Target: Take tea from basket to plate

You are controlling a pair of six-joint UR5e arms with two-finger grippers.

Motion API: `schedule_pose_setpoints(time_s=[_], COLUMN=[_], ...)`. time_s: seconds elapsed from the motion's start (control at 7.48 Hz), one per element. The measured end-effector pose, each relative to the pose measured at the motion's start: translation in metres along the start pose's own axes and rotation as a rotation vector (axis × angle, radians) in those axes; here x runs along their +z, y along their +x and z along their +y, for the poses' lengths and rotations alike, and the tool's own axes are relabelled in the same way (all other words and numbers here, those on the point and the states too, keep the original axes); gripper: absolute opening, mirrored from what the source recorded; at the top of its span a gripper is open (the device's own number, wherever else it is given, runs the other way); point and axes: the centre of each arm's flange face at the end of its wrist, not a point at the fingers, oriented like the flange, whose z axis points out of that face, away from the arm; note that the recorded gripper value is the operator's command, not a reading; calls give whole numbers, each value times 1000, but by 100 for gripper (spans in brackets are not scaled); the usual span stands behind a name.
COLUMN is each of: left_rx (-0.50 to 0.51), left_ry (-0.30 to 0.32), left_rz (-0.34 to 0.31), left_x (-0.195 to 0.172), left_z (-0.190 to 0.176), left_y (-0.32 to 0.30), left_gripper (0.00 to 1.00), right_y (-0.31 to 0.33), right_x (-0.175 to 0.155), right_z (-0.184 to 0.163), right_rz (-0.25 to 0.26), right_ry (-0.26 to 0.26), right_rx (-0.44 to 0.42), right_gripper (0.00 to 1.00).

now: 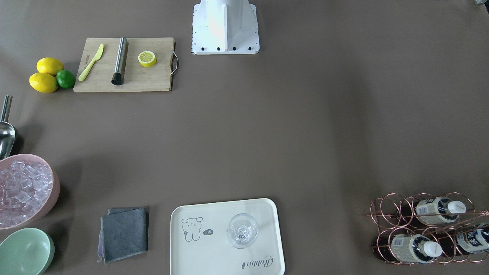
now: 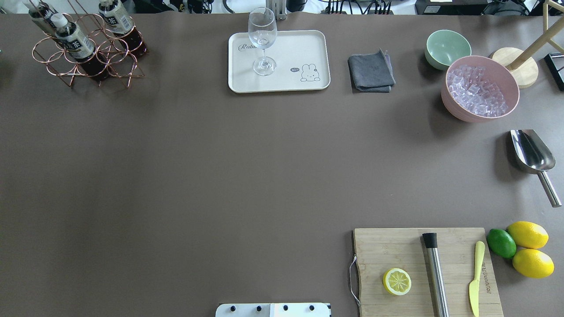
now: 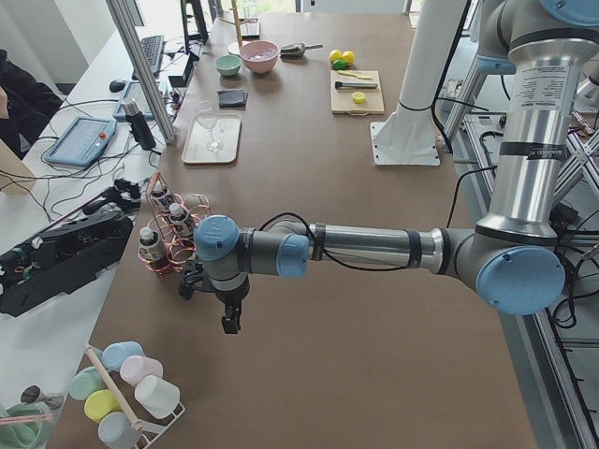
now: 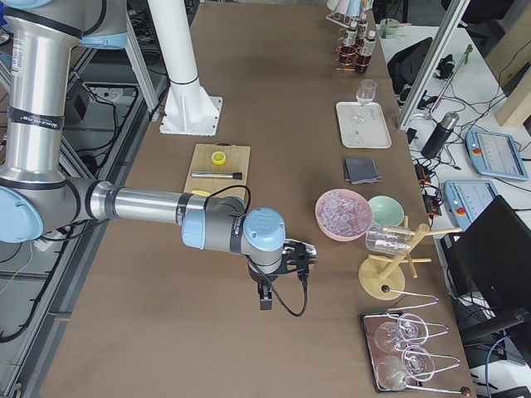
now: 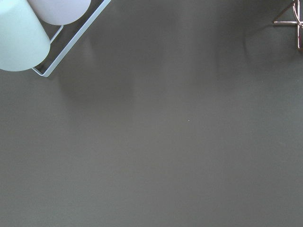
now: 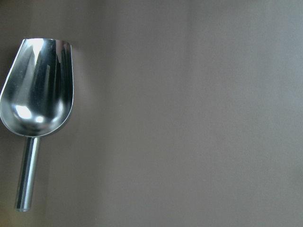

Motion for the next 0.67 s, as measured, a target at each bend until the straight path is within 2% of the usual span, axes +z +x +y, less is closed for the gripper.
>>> schedule_pose_setpoints(time_s=[0.67], left_rx=[-5], left_ry=[-5], left_rz=[4], left_x=[2], left_z=[2], left_y=[-1], left_gripper=[98], right_y=[-2], right_x=[-3], right_z=[-3], right_rz=[1], right_ry=[7], right_rx=[-7], right_gripper=[100])
